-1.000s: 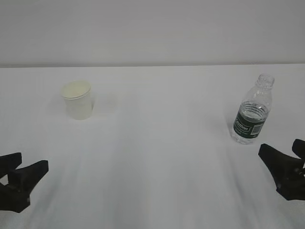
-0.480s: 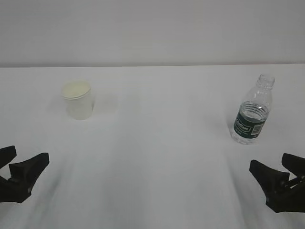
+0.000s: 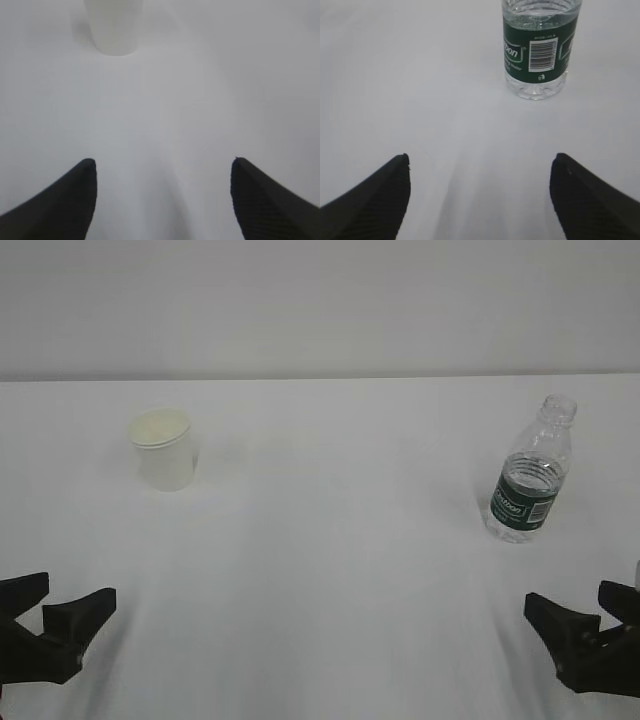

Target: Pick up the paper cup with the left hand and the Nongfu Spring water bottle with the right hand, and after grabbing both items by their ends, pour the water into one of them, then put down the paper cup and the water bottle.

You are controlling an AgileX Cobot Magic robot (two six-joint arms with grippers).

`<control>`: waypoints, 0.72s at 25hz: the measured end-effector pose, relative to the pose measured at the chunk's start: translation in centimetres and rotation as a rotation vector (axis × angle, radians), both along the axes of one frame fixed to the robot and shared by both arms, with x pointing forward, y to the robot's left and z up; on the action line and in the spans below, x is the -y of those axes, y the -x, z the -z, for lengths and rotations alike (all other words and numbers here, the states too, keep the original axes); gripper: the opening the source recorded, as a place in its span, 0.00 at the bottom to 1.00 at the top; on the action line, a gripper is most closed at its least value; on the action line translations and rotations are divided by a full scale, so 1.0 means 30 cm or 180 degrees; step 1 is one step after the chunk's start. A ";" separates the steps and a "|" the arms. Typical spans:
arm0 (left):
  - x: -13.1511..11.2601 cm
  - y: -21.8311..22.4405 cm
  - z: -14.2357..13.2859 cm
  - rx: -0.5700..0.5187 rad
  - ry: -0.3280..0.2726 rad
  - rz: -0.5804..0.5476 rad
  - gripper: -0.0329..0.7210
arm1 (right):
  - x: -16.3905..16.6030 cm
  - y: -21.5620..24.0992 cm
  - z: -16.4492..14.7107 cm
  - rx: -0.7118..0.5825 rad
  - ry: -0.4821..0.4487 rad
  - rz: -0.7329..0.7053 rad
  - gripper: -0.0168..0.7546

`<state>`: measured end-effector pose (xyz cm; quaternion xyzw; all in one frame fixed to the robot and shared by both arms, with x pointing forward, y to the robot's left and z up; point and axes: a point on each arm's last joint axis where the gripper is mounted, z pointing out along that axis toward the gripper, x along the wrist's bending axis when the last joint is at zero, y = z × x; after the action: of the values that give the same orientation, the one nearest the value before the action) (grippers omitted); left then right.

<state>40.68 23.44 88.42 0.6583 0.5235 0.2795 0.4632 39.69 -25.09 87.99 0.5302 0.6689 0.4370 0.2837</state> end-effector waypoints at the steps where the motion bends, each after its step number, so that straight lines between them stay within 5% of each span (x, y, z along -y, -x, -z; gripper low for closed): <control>1: 0.001 -0.003 0.005 -0.0020 -0.0009 0.0000 0.85 | 0.003 -0.001 0.000 0.0000 0.0002 0.0035 0.88; 18: 0.048 -0.132 0.032 0.0080 0.0017 -0.0080 0.85 | 0.018 -0.066 -0.020 0.0209 0.0033 0.0357 0.88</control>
<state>44.64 22.01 87.48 0.6469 0.5266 0.2921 0.4679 41.66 -25.62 88.58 0.5508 0.6307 0.4341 0.3323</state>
